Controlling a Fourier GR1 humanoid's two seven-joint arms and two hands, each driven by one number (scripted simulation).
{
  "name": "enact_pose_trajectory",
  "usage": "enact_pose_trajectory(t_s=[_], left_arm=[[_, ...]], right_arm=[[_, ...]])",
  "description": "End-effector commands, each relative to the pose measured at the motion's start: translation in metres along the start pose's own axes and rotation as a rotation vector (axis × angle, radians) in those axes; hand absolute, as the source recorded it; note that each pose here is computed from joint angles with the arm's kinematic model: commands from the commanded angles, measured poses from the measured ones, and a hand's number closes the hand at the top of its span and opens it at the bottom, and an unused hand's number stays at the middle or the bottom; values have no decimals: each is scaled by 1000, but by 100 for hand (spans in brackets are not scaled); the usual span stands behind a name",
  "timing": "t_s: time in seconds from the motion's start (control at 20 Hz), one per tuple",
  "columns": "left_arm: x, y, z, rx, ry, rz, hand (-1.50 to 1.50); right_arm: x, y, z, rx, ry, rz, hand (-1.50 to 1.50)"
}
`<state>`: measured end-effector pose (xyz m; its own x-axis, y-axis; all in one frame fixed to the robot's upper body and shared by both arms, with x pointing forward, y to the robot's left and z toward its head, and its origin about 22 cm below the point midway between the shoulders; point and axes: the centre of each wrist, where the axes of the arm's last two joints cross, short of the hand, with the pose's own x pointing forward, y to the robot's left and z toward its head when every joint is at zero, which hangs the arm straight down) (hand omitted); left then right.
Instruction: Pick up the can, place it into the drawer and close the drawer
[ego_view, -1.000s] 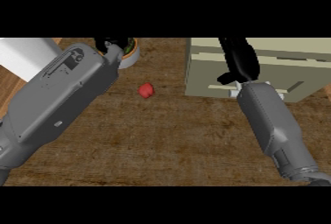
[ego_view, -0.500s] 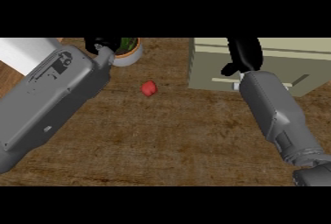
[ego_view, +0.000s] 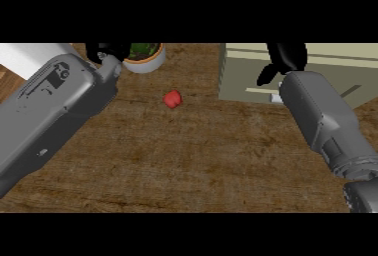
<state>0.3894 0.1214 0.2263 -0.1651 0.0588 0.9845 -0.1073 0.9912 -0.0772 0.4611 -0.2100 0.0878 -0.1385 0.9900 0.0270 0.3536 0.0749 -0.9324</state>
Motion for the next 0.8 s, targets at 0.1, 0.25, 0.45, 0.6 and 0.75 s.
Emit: enact_pose_trajectory(t_s=[0.1, 0.25, 0.45, 0.6, 0.75], left_arm=[[6, -6, 8, -12, 3, 18, -150], [-4, 1, 8, -16, 12, 2, -150], [6, 1, 6, -14, 3, 3, -150], [14, 11, 6, -13, 10, 8, -150], [5, 11, 9, -12, 14, 12, -150]], right_arm=[[12, -20, -19, -6, -38, -155, -150], [29, -21, -23, -28, 23, -421, -150], [27, -25, -27, -19, 75, -654, -150], [28, -24, -26, -27, 85, -735, -150], [22, -32, -31, -42, 74, -768, -150]])
